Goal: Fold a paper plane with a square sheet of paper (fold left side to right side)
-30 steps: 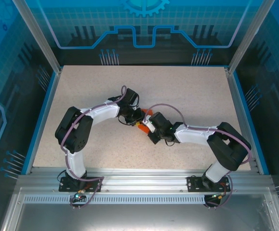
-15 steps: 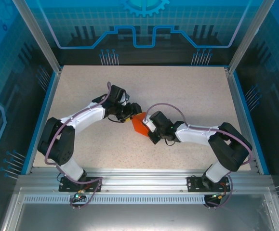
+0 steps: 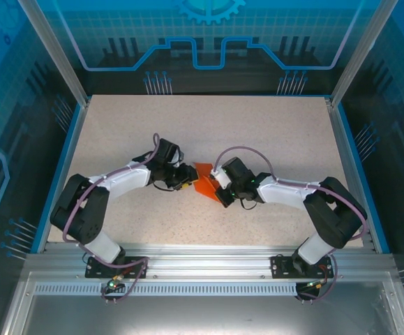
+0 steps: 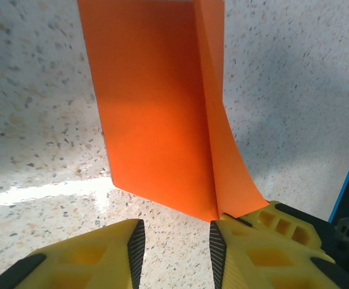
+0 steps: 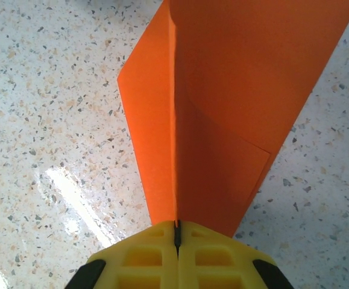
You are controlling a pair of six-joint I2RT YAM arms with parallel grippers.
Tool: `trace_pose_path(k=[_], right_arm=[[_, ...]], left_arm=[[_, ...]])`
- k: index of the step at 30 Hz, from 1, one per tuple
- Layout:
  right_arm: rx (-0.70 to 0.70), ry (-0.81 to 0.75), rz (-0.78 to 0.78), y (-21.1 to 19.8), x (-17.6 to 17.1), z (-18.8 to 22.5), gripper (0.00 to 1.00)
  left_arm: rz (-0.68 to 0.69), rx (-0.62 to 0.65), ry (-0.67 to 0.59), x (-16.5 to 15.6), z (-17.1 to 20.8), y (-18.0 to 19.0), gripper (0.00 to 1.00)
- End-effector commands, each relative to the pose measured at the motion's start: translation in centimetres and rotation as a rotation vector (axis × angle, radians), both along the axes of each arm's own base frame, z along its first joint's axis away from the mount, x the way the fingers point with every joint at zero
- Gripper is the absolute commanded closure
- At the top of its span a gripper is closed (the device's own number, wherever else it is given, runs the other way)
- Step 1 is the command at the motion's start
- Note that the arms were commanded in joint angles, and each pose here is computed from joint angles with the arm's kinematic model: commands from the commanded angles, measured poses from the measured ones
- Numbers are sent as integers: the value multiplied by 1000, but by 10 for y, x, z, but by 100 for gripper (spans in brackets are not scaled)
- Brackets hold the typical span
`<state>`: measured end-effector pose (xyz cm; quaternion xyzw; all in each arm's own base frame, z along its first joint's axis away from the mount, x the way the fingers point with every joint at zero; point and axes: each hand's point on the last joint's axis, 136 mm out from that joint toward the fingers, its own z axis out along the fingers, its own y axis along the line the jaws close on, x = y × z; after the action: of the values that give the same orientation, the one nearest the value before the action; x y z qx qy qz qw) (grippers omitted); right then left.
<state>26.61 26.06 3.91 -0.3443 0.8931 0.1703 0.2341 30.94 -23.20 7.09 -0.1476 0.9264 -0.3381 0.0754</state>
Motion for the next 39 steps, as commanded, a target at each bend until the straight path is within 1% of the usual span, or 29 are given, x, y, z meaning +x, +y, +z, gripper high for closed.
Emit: trace_pose_path(k=[1,6,13,18,22,32,37,39], right_arm=[[28,55,-6,0,-3,-1,100],[30,74,-16,-1,-2,-4,100],[37,118,-30,-3,2,-11,100],[53,135,-38,-4,4,-12,100],[73,141,-48,-6,5,-10,100],[122,177,-50,-4,8,-7,100],[128,190,-67,-6,11,-7,100],[153,199,-72,-6,12,-2,94]], left_arm=[[-32,-34,2,2,-7,-21,63],[-51,-27,16,10,-15,-34,63],[-59,-20,37,16,-25,-41,63],[-61,-8,54,17,-33,-43,64],[-61,-3,66,17,-38,-44,67],[-71,-4,69,23,-40,-53,66],[-67,32,94,19,-52,-48,66],[-63,36,99,18,-55,-47,66]])
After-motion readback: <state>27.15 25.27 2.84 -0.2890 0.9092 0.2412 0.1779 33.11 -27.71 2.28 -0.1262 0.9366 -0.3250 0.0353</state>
